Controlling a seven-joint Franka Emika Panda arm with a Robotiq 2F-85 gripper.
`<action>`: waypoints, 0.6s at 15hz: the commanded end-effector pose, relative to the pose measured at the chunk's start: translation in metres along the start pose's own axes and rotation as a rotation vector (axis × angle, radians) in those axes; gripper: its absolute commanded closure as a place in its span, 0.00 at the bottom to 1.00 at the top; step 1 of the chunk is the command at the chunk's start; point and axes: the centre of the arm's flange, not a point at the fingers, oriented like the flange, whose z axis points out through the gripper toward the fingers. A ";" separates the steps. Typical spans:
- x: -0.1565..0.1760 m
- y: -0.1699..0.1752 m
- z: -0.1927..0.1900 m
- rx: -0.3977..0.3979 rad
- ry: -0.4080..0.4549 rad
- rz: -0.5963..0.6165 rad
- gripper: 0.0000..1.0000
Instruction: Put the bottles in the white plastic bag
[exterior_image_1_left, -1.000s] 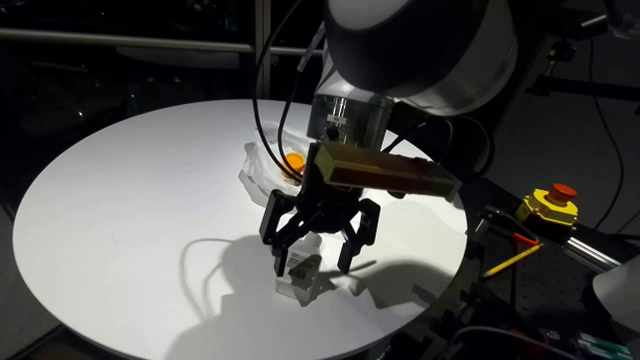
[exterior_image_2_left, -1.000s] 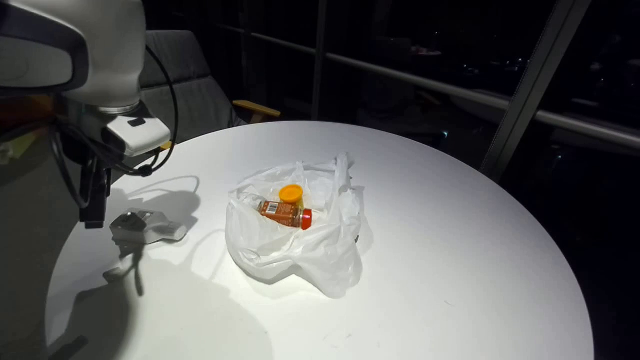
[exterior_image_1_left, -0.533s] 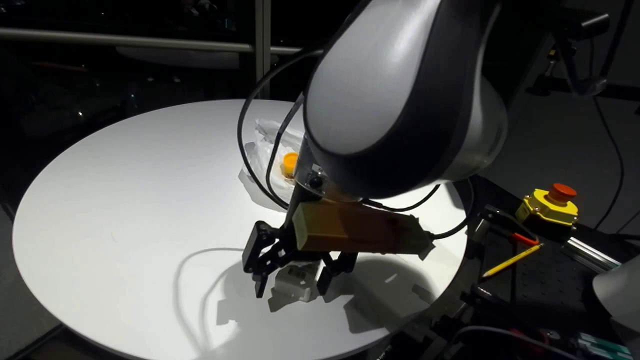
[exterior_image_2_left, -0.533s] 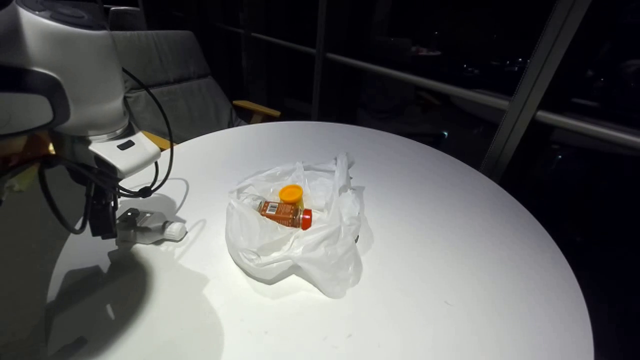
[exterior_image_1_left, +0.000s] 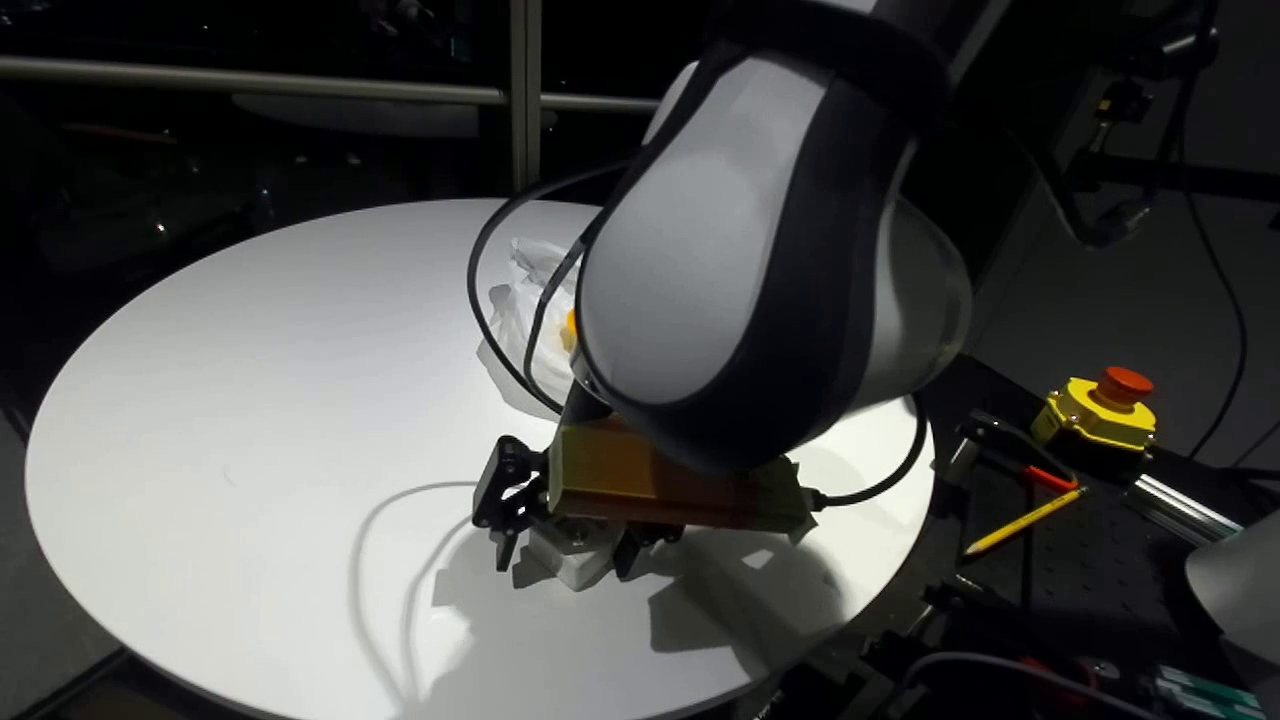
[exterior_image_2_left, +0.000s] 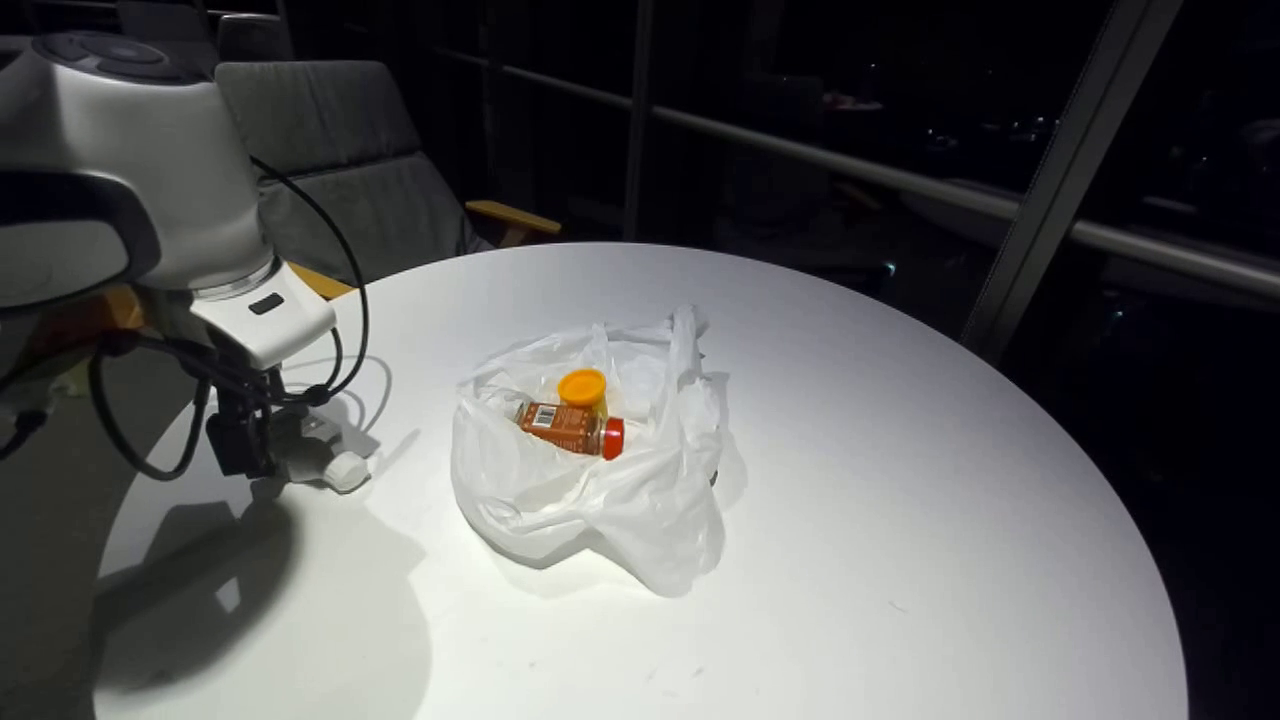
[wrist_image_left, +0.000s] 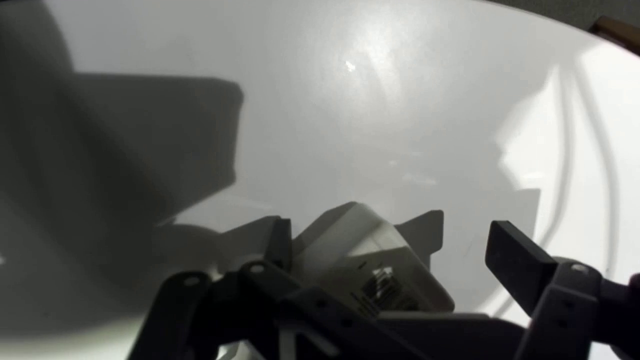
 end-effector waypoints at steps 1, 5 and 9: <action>0.003 0.000 -0.014 -0.003 0.058 0.047 0.00; 0.006 0.012 -0.007 -0.078 0.056 0.070 0.00; 0.008 0.008 -0.012 -0.066 0.082 0.091 0.00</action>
